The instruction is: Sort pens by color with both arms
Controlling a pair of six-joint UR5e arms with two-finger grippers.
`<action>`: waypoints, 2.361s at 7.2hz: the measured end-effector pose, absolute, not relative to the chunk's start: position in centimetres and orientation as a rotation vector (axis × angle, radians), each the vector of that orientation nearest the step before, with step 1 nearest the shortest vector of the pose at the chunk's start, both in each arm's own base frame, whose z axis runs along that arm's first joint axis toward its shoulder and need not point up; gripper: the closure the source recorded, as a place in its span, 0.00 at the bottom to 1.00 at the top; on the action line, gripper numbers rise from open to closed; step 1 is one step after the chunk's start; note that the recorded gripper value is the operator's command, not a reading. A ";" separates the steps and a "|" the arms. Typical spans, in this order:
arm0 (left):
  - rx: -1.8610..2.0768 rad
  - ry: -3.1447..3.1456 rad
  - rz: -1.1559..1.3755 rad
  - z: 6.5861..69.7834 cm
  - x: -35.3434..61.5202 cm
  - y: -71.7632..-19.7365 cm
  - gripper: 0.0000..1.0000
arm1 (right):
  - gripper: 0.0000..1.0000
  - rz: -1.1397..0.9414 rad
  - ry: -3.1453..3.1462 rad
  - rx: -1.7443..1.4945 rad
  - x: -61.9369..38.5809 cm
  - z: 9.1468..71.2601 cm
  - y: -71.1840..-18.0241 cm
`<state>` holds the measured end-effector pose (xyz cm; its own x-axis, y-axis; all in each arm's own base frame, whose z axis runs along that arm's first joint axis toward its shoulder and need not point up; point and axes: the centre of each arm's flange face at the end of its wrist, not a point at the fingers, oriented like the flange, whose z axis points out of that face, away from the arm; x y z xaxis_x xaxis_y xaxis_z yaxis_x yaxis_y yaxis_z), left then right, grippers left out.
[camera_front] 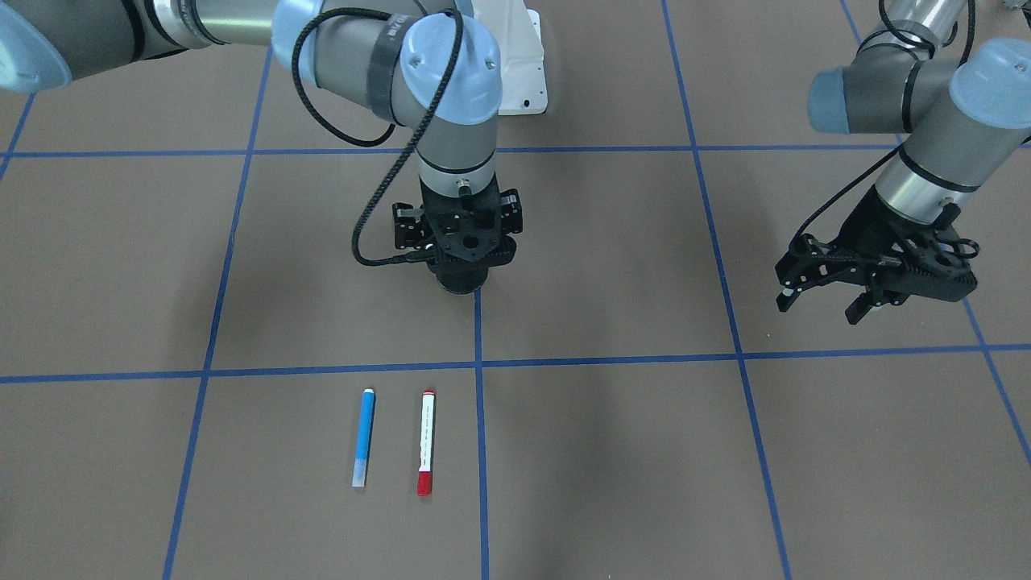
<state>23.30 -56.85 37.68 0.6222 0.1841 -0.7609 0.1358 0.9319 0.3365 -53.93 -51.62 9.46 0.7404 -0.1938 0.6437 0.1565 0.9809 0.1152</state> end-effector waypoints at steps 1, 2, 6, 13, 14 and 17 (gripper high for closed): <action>0.381 0.901 0.029 38.0 23.1 -56.8 0.04 | 0.15 -0.259 -0.681 0.064 -55.9 9.3 -51.9; 0.379 0.899 0.029 38.2 23.1 -56.8 0.03 | 0.20 -0.302 -0.656 0.066 -57.2 9.5 -52.2; 0.374 0.900 0.018 38.3 23.1 -56.8 0.02 | 0.24 -0.401 -0.533 -0.004 -60.4 11.2 -51.8; 0.374 0.903 0.013 38.1 23.1 -56.7 0.02 | 0.34 -0.443 -0.469 -0.002 -62.0 10.7 -49.9; 0.374 0.902 0.013 38.1 23.1 -56.7 0.02 | 0.34 -0.450 -0.463 0.009 -62.0 10.6 -49.9; 0.376 0.902 0.012 38.0 23.1 -56.8 0.02 | 0.38 -0.465 -0.456 0.029 -62.0 10.4 -50.1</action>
